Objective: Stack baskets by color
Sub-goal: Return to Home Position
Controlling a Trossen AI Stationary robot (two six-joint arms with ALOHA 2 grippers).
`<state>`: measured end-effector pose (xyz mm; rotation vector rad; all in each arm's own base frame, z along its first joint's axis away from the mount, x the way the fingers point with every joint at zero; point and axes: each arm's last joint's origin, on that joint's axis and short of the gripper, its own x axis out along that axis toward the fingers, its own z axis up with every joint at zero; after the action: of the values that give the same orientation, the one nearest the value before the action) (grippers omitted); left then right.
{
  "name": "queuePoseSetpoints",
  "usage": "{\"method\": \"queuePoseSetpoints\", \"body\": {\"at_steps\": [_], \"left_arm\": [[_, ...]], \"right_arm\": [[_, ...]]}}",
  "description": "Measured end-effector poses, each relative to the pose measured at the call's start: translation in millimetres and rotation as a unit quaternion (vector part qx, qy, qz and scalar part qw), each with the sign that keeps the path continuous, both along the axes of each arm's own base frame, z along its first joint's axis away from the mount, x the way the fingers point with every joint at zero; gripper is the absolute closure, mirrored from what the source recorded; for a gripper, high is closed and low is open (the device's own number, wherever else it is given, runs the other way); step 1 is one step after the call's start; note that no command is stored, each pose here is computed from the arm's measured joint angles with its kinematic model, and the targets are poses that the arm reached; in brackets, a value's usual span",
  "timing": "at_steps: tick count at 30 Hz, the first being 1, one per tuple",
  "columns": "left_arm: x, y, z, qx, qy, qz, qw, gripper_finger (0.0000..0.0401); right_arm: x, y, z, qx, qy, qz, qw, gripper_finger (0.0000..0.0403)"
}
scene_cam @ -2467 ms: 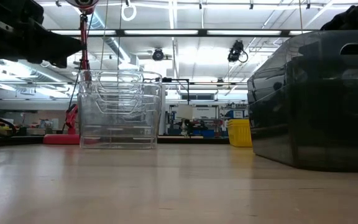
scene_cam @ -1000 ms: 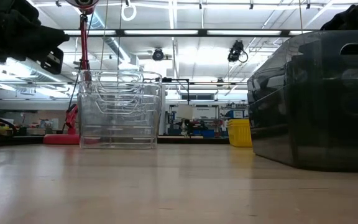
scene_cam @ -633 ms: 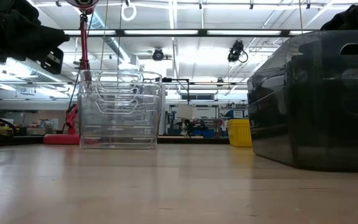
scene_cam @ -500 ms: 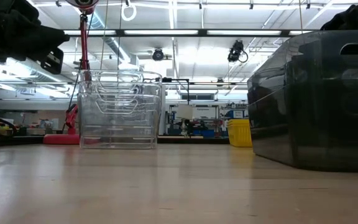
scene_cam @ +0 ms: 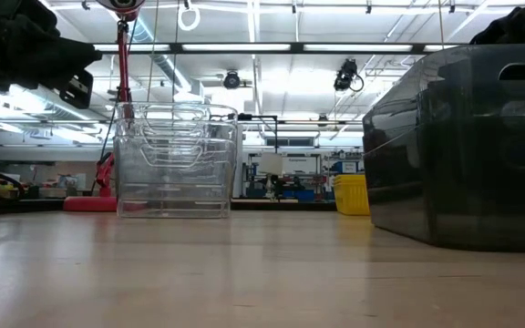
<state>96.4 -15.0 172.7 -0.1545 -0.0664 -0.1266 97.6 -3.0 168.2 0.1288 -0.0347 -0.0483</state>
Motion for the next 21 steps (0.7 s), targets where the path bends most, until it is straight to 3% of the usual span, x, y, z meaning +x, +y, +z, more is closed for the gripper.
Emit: {"method": "queuePoseSetpoints", "body": {"at_steps": [21], "left_arm": [[0.0,0.0,0.0,0.0,0.0,0.0,1.0,0.0368]], "right_arm": [[0.0,0.0,0.0,0.0,0.0,0.0,1.0,0.022]]}}
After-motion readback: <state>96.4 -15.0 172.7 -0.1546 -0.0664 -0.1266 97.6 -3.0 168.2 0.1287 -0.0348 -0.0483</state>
